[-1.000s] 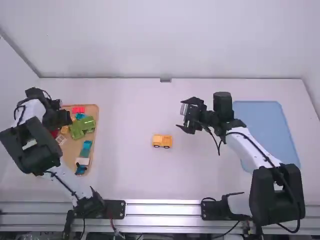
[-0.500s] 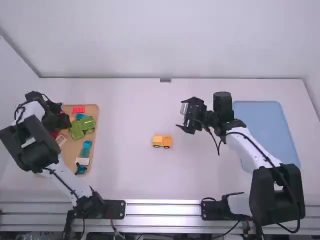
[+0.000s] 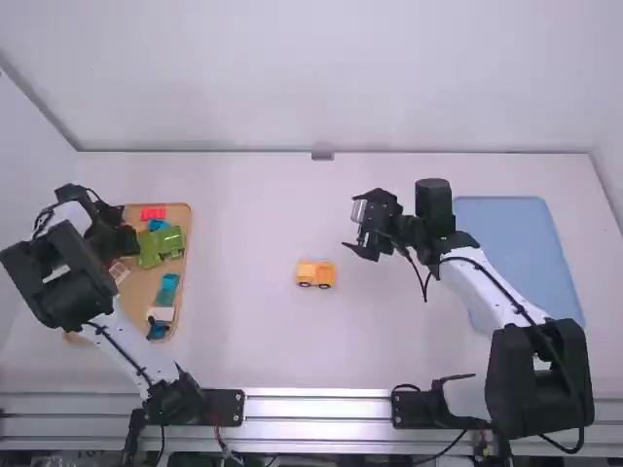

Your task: Assemble lego blocks to make yellow taxi

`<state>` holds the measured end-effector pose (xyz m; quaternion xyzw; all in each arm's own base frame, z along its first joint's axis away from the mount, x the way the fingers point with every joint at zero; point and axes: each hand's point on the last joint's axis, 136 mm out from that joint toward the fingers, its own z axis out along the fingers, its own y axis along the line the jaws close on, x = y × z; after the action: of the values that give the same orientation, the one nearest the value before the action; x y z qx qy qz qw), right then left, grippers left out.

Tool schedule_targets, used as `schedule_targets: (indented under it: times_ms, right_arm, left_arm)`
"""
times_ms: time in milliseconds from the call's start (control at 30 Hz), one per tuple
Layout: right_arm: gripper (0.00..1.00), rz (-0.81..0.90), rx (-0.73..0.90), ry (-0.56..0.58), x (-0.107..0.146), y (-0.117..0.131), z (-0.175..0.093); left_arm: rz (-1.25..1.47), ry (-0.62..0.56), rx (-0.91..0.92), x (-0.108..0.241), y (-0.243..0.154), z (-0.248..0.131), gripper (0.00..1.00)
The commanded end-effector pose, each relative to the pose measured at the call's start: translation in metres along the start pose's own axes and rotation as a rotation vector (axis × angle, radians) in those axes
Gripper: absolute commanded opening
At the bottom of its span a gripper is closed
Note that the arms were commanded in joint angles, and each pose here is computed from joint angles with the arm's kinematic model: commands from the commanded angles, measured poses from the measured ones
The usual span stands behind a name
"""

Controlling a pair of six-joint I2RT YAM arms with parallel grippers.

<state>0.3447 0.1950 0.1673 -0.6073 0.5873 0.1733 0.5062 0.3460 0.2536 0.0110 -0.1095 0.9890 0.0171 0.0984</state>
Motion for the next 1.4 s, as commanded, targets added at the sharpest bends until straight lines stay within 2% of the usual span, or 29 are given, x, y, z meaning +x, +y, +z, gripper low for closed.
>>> schedule_targets:
  times_ms: [0, 133, 200, 467, 1000, 1367]
  right_arm:
    - [0.99, -0.028, 0.018, -0.026, -0.011, -0.008, -0.003]
    - [0.99, -0.040, 0.016, -0.049, -0.016, -0.009, -0.003]
    - [0.99, -0.033, 0.014, -0.054, -0.017, -0.009, -0.003]
    - [0.99, -0.038, 0.016, -0.056, -0.017, -0.009, -0.003]
    - [0.98, -0.023, 0.005, -0.048, -0.015, -0.006, -0.003]
    - [0.98, -0.023, 0.005, -0.049, -0.015, -0.006, -0.003]
  left_arm:
    - [-0.017, 0.026, -0.002, 0.008, 0.001, 0.004, 0.55]
    - [-0.112, 0.006, -0.020, 0.004, 0.005, 0.004, 0.52]
    - [-0.102, -0.011, 0.016, 0.000, -0.001, 0.004, 0.46]
    - [-0.141, -0.017, 0.008, -0.003, 0.002, 0.002, 0.48]
    - [-0.109, -0.028, 0.001, -0.005, 0.003, 0.002, 0.40]
    - [-0.065, -0.028, 0.000, 0.005, 0.000, 0.017, 0.42]
